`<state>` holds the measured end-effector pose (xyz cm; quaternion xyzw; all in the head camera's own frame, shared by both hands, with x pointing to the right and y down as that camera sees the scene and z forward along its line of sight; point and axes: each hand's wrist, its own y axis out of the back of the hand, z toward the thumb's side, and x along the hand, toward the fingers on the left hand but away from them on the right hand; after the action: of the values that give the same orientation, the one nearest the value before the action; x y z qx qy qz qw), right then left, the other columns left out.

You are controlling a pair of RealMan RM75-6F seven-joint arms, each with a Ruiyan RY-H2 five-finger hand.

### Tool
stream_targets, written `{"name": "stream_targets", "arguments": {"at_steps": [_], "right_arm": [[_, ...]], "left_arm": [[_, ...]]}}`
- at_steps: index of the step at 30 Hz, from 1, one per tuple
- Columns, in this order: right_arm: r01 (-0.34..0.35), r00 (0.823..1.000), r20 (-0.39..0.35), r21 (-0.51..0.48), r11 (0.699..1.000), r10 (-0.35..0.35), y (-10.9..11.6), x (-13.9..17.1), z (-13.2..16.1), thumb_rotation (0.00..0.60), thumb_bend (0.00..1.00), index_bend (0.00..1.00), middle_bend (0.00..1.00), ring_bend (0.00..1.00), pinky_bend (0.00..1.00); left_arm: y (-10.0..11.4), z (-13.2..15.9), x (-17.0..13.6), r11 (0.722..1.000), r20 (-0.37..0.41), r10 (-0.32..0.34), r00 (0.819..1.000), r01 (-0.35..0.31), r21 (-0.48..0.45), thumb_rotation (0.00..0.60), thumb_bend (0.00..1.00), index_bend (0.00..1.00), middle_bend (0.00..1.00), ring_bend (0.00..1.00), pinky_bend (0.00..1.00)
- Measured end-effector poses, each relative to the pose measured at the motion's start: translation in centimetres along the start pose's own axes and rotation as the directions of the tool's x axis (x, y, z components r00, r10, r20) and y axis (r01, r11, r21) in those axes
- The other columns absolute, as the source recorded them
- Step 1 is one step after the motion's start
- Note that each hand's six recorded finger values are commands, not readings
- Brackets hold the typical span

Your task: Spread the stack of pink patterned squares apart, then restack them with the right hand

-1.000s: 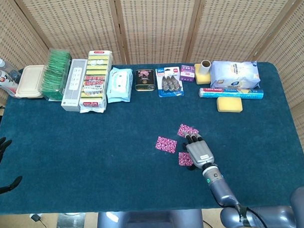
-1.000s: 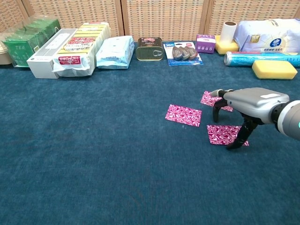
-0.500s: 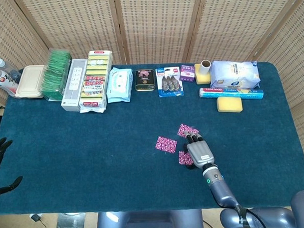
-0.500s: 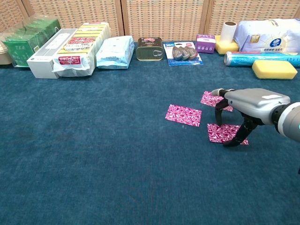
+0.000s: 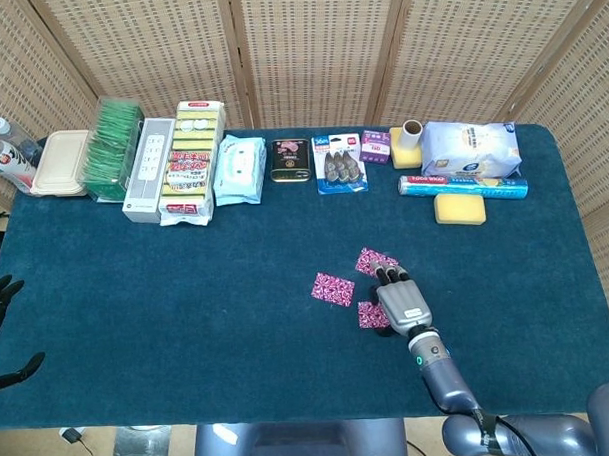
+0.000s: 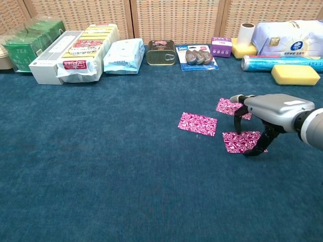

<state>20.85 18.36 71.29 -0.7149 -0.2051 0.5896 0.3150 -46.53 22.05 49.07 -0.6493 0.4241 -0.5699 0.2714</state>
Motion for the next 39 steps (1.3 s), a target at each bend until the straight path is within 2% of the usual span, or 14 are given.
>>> {"name": "stream_targets", "arguments": {"at_steps": [8,24,34,39], "right_arm": [[-0.002,1.000,0.004,0.006,1.000,0.002,0.0,-0.1,0.0,0.551,0.23,0.36,0.00,0.00,0.09],[0.002,1.000,0.000,-0.003,1.000,-0.002,0.0,-0.1,0.1,0.549,0.23,0.43,0.00,0.00,0.11],[0.029,1.000,-0.006,-0.033,0.999,-0.030,1.8,0.3,0.3,0.548,0.23,0.43,0.00,0.00,0.11],[0.019,1.000,0.003,-0.055,0.998,-0.019,2.6,0.0,0.5,0.551,0.23,0.43,0.00,0.00,0.11]], "left_arm": [[0.0,0.0,0.0,1.000,0.000,0.001,1.000,-0.001,0.000,0.600,0.23,0.00,0.00,0.00,0.06],[0.0,0.0,0.0,1.000,0.001,0.000,1.000,0.000,0.001,0.600,0.23,0.00,0.00,0.00,0.06],[0.0,0.0,-0.1,1.000,0.003,0.001,1.000,-0.001,-0.002,0.600,0.23,0.00,0.00,0.00,0.06],[0.1,0.0,-0.1,1.000,0.004,0.000,1.000,0.000,-0.005,0.600,0.23,0.00,0.00,0.00,0.06]]}}
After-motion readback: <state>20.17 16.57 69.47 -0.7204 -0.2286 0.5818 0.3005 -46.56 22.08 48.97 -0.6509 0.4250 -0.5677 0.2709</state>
